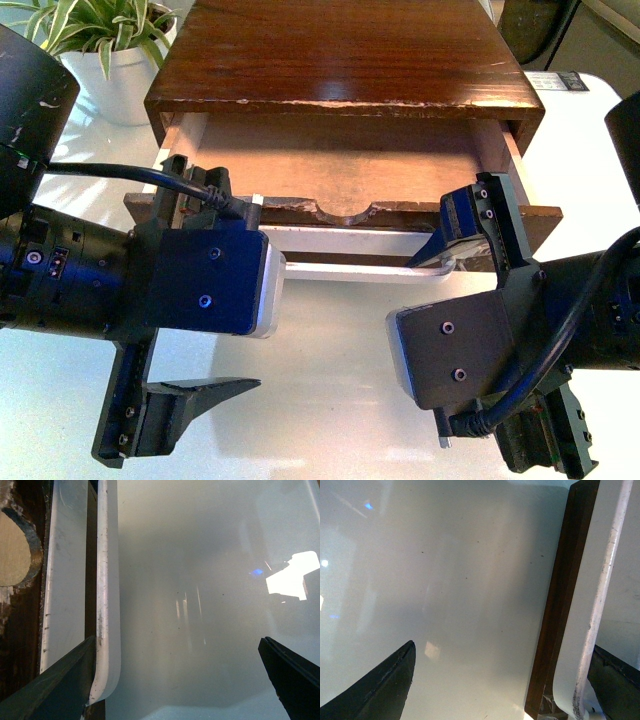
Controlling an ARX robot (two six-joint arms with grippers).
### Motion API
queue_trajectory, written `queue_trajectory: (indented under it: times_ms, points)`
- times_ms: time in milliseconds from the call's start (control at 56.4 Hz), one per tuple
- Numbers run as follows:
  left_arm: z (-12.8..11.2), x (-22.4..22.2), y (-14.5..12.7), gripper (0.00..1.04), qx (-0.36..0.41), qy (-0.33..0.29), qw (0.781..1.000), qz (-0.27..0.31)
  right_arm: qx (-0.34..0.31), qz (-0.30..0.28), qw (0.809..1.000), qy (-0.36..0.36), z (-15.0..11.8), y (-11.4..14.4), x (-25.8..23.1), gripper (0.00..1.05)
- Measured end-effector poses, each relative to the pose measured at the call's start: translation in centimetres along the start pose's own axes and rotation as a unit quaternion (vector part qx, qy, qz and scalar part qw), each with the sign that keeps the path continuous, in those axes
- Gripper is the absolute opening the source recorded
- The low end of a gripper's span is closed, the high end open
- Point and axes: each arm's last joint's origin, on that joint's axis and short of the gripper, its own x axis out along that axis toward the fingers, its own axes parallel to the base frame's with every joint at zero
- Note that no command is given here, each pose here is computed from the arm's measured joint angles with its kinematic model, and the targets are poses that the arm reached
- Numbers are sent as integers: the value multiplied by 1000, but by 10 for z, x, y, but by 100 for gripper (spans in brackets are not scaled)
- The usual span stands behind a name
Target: Open drawer
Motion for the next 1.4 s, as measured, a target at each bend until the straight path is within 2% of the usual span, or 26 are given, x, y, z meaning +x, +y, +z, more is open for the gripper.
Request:
queue_trajectory:
  times_ms: [354, 638, 797, 886, 921, 992, 1045, 1063, 1081, 1098, 1134, 1152, 1169, 1205, 1240, 1276, 1329, 1400]
  points:
    - [12, -27, 6, 96, -54, -11, 998, 42, 28, -34, 998, -37, 6, 1, -24, 96]
    - [23, -70, 23, 96, -116, -45, 987, 104, 82, -133, 987, -35, -5, -19, -73, 96]
    - [19, -105, 31, 96, -196, -75, 964, 165, 158, -197, 967, -39, -20, -16, -106, 96]
    - [10, -133, 31, 96, -261, -87, 935, 223, 215, -235, 947, -33, -29, -9, -126, 96]
    - [7, -140, 31, 96, -279, -91, 926, 238, 241, -255, 936, -32, -32, -5, -134, 96]
    - [-2, -163, 28, 96, -334, -101, 893, 285, 294, -290, 910, -33, -36, 2, -152, 96]
    - [-10, -182, 24, 96, -379, -112, 862, 318, 345, -321, 881, -39, -37, 8, -166, 96]
    - [-12, -189, 21, 96, -403, -120, 846, 328, 361, -334, 870, -40, -36, 9, -171, 96]
    - [-14, -196, 19, 96, -421, -127, 831, 340, 369, -339, 864, -41, -35, 10, -173, 96]
    - [-15, -200, 18, 96, -425, -128, 827, 346, 378, -348, 857, -44, -35, 11, -177, 96]
    - [-19, -213, 12, 96, -464, -140, 793, 369, 393, -357, 846, -51, -33, 11, -181, 96]
    - [-20, -216, 11, 96, -467, -141, 788, 374, 407, -367, 835, -49, -33, 11, -182, 95]
    - [-21, -220, 8, 96, -483, -145, 770, 391, 422, -393, 816, -41, -32, 11, -181, 92]
    - [-20, -222, 3, 87, -463, -124, 731, 486, 472, -480, 738, -40, -29, 16, -177, 82]
    - [-16, -218, -4, 78, -439, -118, 700, 550, 511, -527, 677, -54, -28, 25, -175, 73]
    - [-13, -212, -13, 69, -428, -116, 680, 584, 539, -550, 634, -71, -27, 31, -175, 64]
    - [-7, -207, -25, 57, -428, -115, 666, 599, 558, -557, 608, -94, -24, 37, -177, 52]
    - [2, -200, -37, 39, -426, -120, 666, 600, 572, -555, 593, -108, -21, 46, -176, 35]
